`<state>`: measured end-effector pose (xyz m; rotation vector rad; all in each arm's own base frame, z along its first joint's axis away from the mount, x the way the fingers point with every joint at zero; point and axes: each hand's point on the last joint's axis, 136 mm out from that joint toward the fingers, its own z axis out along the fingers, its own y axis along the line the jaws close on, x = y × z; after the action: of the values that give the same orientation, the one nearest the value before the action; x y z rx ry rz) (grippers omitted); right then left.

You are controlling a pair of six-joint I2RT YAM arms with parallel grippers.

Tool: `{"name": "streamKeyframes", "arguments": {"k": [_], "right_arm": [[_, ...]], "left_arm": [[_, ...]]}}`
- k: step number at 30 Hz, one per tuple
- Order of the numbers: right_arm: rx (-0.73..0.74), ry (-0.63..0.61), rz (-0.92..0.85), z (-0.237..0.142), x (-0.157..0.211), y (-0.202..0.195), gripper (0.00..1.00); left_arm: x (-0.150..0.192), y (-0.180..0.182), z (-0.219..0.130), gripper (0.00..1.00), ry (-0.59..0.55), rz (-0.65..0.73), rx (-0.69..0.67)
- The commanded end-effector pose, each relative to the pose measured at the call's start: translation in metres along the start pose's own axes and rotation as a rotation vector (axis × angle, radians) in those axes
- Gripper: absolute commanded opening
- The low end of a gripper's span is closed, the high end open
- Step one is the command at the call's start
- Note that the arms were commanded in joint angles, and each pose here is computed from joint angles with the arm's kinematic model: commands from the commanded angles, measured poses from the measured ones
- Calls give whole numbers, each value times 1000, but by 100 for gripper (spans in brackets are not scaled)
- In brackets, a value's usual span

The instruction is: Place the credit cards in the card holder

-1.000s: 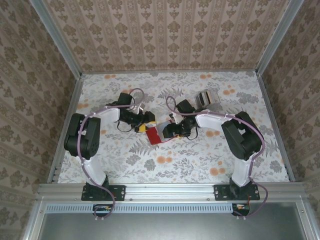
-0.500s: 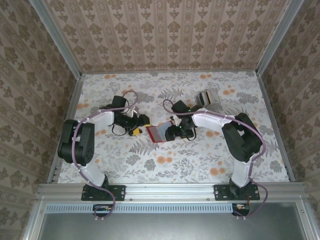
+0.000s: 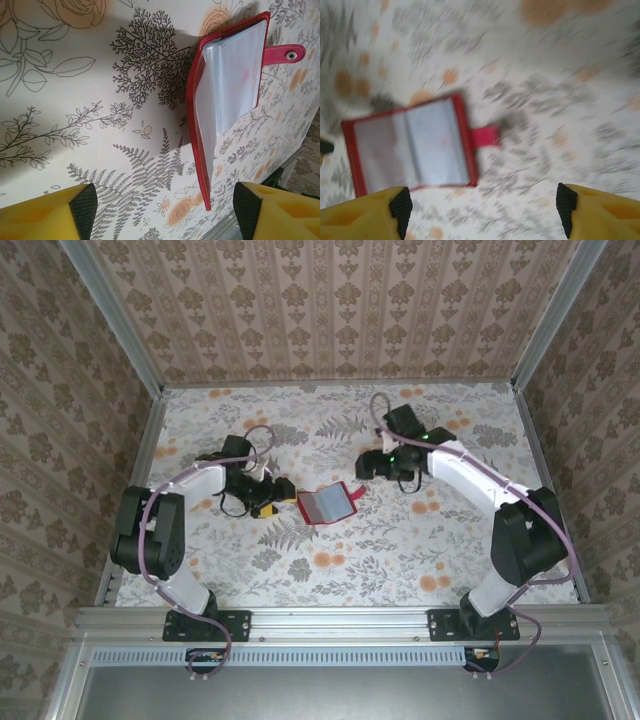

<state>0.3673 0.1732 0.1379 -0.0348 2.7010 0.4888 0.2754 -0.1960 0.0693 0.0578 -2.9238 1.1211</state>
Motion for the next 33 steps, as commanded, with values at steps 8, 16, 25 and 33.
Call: {"name": "streamKeyframes", "arguments": {"k": [8,16,25,33], "right_arm": [[173,-48,56,-5,-83,-105,62],[115,-3,36,24,-107,-124,63],[169,15,5,43,-121,-139,72],[201,-20,-4,39,-124,-147,75]], "left_arm": [[1,-16,-3,77,-30,40,13],[0,-25,12,78,-13,90,14],[-9,-18,32,78,7,69,15],[-14,-20,47,77,10,65,16]]}}
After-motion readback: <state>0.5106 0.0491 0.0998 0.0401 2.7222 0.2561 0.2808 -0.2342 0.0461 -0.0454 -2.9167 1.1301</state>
